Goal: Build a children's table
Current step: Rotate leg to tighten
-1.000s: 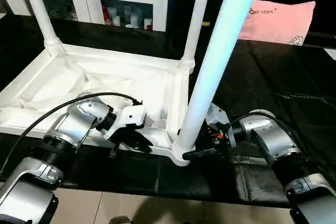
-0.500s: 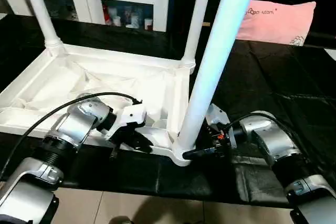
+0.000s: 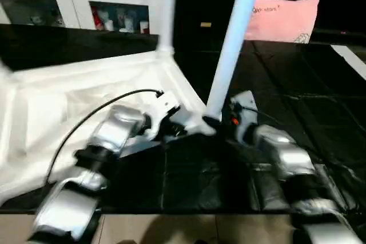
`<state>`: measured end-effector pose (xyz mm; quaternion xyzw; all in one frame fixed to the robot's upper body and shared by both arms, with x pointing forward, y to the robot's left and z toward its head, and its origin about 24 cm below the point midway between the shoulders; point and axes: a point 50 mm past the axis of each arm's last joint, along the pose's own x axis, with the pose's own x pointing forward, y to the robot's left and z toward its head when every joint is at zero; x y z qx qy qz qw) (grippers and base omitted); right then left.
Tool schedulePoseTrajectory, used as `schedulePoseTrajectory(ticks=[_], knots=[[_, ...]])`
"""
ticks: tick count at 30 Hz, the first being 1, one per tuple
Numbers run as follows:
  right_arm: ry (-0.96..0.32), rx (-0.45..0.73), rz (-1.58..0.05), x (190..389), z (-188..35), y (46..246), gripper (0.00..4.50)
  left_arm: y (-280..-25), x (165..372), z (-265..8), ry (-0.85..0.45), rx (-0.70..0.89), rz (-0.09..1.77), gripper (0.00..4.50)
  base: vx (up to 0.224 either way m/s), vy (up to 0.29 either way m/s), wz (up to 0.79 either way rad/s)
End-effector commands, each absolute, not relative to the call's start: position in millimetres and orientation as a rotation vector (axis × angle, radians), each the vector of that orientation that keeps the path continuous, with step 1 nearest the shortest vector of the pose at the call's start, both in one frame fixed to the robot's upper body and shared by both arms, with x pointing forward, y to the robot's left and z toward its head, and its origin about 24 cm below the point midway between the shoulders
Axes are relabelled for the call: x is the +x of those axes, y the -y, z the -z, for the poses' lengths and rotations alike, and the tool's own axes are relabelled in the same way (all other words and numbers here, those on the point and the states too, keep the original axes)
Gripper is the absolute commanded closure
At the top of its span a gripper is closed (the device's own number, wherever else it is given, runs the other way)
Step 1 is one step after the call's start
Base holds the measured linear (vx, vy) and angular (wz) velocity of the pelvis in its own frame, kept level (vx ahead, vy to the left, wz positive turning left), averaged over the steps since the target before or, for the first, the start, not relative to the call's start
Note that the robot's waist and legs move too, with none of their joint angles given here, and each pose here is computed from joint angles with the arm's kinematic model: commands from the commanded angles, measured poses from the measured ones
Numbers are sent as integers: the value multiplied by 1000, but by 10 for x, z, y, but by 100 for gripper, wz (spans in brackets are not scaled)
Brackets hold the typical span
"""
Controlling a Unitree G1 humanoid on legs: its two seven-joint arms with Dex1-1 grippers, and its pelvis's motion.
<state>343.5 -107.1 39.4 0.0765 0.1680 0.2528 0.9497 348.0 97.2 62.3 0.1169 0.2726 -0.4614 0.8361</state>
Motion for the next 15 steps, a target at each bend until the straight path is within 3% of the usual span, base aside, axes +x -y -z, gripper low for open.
schedulePoseTrajectory(ticks=[1,4,5,6,14,15], knots=[[-455,214,-537,3357,-238,661,184,-635,3561,-858,-456,205,980,450,0,0,0],[-411,207,-491,3424,-328,577,184,-582,3586,-876,-451,228,944,450,0,0,0],[-403,205,-489,3432,-342,580,114,-582,3583,-874,-452,232,947,450,0,0,0],[-396,202,-484,3440,-357,582,114,-581,3580,-871,-454,236,948,450,0,0,0],[-328,151,-516,3435,-387,800,65,-762,3560,-789,-491,290,970,450,0,0,0],[-314,133,-528,3426,-389,860,39,-801,3559,-780,-496,299,973,450,0,0,0]])
